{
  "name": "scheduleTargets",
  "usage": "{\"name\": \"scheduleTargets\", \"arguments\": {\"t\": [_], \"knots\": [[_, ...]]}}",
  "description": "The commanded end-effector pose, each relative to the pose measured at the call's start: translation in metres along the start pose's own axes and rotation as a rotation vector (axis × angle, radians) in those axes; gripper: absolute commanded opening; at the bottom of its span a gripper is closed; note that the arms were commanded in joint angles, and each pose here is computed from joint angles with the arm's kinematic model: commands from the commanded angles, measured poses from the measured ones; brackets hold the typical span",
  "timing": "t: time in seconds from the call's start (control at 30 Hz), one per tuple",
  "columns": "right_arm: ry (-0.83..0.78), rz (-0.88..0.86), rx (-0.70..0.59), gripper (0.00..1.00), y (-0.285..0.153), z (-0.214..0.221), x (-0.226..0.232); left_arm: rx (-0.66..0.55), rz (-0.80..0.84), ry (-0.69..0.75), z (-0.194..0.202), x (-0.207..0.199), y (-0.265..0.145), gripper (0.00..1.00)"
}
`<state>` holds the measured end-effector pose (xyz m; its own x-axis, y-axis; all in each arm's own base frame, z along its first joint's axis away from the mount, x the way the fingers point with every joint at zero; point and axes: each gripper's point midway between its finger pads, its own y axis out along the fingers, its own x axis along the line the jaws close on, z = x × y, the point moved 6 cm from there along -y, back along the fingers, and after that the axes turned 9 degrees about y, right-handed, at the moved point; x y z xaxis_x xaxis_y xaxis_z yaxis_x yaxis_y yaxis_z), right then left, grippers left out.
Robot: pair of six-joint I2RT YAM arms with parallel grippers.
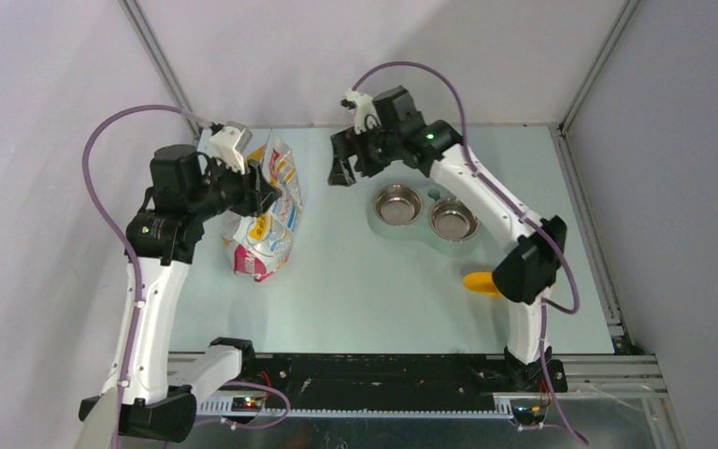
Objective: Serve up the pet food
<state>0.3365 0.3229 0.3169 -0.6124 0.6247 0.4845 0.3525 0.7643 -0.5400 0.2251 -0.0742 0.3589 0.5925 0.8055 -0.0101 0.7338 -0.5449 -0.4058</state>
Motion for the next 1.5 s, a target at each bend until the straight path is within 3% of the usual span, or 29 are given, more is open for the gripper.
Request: {"name": "scheduleTargets", "arguments": {"t": [0.0, 0.03, 0.13, 0.3, 0.4, 0.43, 0.5, 0.53, 0.6, 0.63, 0.67, 0.73, 0.93, 1.17, 1.27, 1.47], "knots": [[0.044, -0.084, -0.092, 0.87, 0.012, -0.025, 0.039, -0.172, -0.23, -0.009, -0.034, 0.015, -0.023, 0.62], [0.075, -0.051, -0.129, 0.86, 0.012, -0.03, 0.038, -0.182, -0.307, -0.034, -0.038, 0.023, -0.026, 0.7], [0.196, 0.0, -0.188, 0.83, 0.013, -0.04, 0.031, -0.146, -0.377, -0.075, -0.048, 0.038, -0.02, 0.7], [0.253, 0.019, -0.189, 0.76, 0.019, -0.039, 0.026, -0.032, -0.313, -0.133, -0.056, 0.053, 0.016, 0.54], [0.184, 0.01, -0.183, 0.76, 0.019, -0.035, 0.032, 0.008, -0.282, -0.131, -0.053, 0.058, 0.028, 0.34], [0.17, 0.016, -0.183, 0.76, 0.017, -0.032, 0.033, 0.022, -0.277, -0.131, -0.051, 0.061, 0.034, 0.32], [0.135, 0.02, -0.188, 0.76, 0.012, -0.03, 0.034, 0.042, -0.266, -0.128, -0.049, 0.064, 0.04, 0.35], [0.119, 0.02, -0.185, 0.77, 0.01, -0.028, 0.034, 0.062, -0.257, -0.128, -0.047, 0.064, 0.041, 0.43], [0.085, 0.013, -0.174, 0.77, 0.001, -0.026, 0.035, 0.101, -0.247, -0.136, -0.043, 0.066, 0.045, 0.44], [0.056, 0.012, -0.166, 0.77, -0.005, -0.023, 0.035, 0.126, -0.234, -0.146, -0.041, 0.067, 0.047, 0.4], [0.04, -0.001, -0.172, 0.77, -0.016, -0.024, 0.037, 0.142, -0.232, -0.157, -0.038, 0.07, 0.049, 0.26], [0.017, 0.006, -0.169, 0.77, -0.029, -0.019, 0.033, 0.155, -0.234, -0.178, -0.037, 0.073, 0.048, 0.16], [-0.001, 0.024, -0.146, 0.77, -0.053, 0.007, 0.019, 0.158, -0.258, -0.189, -0.033, 0.079, 0.044, 0.32], [-0.089, 0.007, -0.123, 0.79, -0.073, 0.024, 0.014, 0.205, -0.25, -0.189, -0.027, 0.084, 0.053, 0.35], [-0.064, 0.007, -0.071, 0.79, -0.075, 0.042, 0.002, 0.224, -0.261, -0.18, -0.027, 0.089, 0.056, 0.33], [-0.031, 0.024, -0.103, 0.8, -0.088, 0.048, -0.01, 0.283, -0.267, -0.156, -0.018, 0.096, 0.063, 0.25]]}}
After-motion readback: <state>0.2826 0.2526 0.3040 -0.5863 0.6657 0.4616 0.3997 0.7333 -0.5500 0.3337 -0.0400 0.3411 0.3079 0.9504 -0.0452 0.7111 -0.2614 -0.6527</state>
